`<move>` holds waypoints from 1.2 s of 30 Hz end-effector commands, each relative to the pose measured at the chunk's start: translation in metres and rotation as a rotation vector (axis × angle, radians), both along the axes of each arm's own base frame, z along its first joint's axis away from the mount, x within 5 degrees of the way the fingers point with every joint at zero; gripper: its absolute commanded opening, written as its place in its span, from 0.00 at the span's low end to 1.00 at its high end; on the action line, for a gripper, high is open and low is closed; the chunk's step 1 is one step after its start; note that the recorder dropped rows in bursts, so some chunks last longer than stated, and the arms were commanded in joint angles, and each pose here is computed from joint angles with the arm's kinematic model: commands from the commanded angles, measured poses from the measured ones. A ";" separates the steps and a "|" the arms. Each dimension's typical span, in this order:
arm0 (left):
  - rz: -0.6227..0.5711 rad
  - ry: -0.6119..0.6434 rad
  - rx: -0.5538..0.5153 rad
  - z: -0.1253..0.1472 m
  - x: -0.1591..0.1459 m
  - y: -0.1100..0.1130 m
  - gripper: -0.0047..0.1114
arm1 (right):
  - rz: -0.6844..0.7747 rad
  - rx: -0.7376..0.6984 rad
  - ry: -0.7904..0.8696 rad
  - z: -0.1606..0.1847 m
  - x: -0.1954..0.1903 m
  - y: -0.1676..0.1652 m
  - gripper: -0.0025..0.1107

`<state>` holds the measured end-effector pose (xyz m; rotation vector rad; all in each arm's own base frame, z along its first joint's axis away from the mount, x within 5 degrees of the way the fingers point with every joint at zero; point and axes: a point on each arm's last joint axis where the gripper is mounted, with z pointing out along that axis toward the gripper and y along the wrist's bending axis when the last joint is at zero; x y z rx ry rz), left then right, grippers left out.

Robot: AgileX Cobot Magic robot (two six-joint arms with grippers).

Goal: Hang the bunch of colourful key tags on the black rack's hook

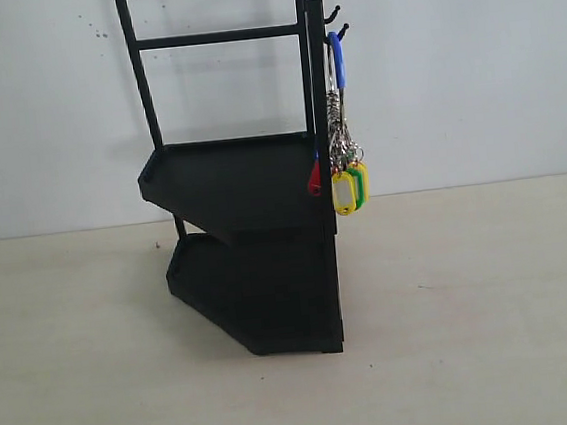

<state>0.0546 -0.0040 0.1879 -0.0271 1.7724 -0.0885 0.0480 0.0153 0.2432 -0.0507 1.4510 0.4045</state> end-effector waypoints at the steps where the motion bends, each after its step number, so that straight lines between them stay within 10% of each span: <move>1: 0.003 -0.007 0.008 0.000 0.000 0.000 0.08 | 0.015 0.021 0.024 -0.003 0.000 0.001 0.02; 36: 0.003 -0.007 0.008 0.000 0.000 0.000 0.08 | -0.179 -0.210 0.360 -0.061 0.005 -0.010 0.02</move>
